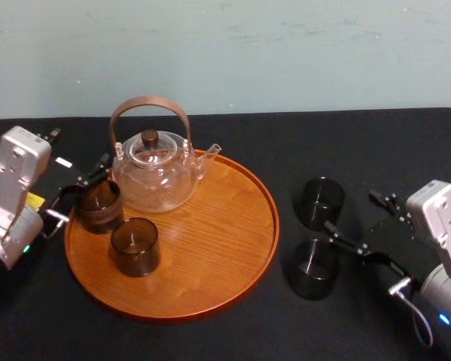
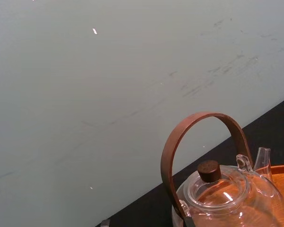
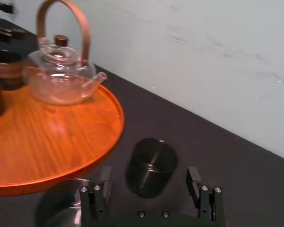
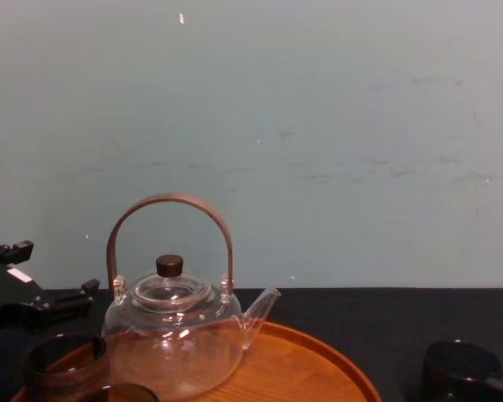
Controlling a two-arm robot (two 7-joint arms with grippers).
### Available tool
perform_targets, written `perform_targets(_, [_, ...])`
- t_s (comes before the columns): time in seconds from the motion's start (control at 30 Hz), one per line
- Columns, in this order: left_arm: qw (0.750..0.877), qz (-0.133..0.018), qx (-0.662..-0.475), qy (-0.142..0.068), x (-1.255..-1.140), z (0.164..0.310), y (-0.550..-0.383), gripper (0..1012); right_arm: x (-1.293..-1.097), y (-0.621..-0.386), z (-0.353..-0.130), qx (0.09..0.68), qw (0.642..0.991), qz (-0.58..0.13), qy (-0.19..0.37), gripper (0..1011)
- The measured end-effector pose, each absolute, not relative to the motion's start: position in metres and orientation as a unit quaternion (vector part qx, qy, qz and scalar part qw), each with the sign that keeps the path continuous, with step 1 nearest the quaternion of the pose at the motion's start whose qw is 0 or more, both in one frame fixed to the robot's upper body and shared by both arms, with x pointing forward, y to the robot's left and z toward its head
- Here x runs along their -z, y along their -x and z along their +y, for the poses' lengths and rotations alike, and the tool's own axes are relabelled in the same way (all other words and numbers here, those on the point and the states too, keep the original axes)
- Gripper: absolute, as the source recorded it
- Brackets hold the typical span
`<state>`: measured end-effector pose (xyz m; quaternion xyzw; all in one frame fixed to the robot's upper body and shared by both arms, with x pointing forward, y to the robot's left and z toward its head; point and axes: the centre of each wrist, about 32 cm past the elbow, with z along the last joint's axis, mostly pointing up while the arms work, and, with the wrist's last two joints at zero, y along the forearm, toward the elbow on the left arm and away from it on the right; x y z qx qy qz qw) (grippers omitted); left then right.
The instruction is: Pick up the glass from the table and place it on the tray.
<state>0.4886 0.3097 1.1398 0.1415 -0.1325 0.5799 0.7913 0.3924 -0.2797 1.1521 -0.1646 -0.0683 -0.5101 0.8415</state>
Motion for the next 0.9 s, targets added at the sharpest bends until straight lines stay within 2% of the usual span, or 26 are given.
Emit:
perform_targets(0.43, [0.791, -0.132, -0.580, -0.141, -1.140, 0.310, -0.489, 1001, -1.145, -0.363, -0.264, 0.480, 0.863, -0.039, 0.153, 1004])
perform_targets(0.9, [0.791, -0.132, -0.580, -0.141, -1.140, 0.310, -0.489, 1001, -1.138, -0.358, -0.260, 0.469, 0.870, -0.018, 0.147, 1004])
